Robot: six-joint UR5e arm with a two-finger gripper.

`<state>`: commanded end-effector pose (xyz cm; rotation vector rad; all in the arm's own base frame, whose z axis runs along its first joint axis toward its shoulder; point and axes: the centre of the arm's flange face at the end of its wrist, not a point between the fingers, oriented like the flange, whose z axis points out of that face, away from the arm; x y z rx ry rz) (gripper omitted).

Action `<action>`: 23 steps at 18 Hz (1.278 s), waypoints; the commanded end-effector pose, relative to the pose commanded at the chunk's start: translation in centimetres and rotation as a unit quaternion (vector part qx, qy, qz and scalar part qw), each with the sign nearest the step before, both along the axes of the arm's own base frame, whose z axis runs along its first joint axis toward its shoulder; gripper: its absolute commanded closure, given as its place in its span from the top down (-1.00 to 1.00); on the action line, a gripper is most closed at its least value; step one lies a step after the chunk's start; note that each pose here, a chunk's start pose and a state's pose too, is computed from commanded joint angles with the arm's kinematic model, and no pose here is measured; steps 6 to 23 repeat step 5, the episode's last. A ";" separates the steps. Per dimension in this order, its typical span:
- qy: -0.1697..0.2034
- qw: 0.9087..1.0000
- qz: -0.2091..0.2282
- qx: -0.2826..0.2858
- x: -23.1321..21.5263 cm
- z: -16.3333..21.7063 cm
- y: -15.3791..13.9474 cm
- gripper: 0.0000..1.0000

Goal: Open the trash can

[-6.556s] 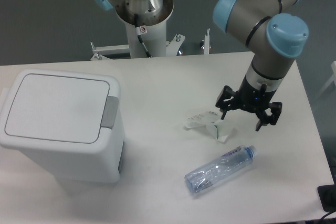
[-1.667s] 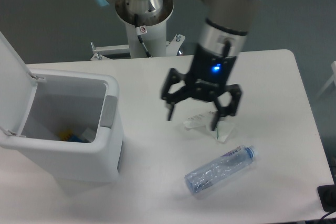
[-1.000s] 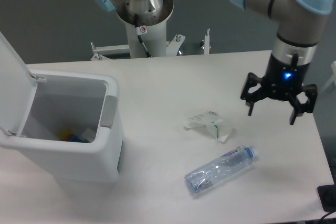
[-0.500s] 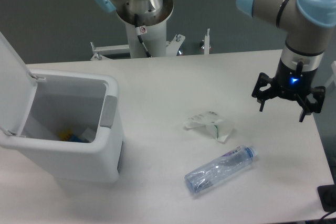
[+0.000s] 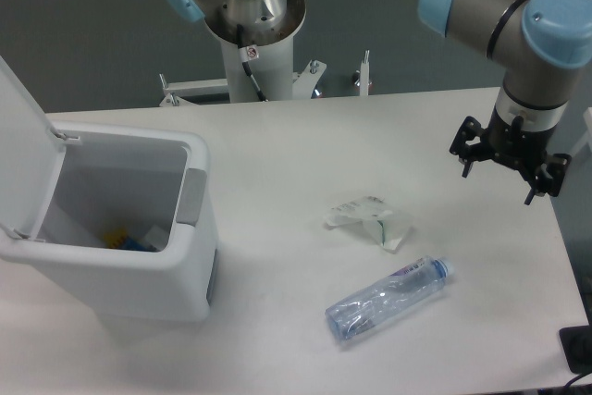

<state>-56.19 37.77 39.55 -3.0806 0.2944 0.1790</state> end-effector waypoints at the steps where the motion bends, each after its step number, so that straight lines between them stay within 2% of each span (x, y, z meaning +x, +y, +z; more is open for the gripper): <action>1: -0.001 1.000 0.000 -0.001 0.0 -0.1 0.0 1.00; 23: -0.004 1.000 0.000 -0.002 0.1 -0.5 -0.1 1.00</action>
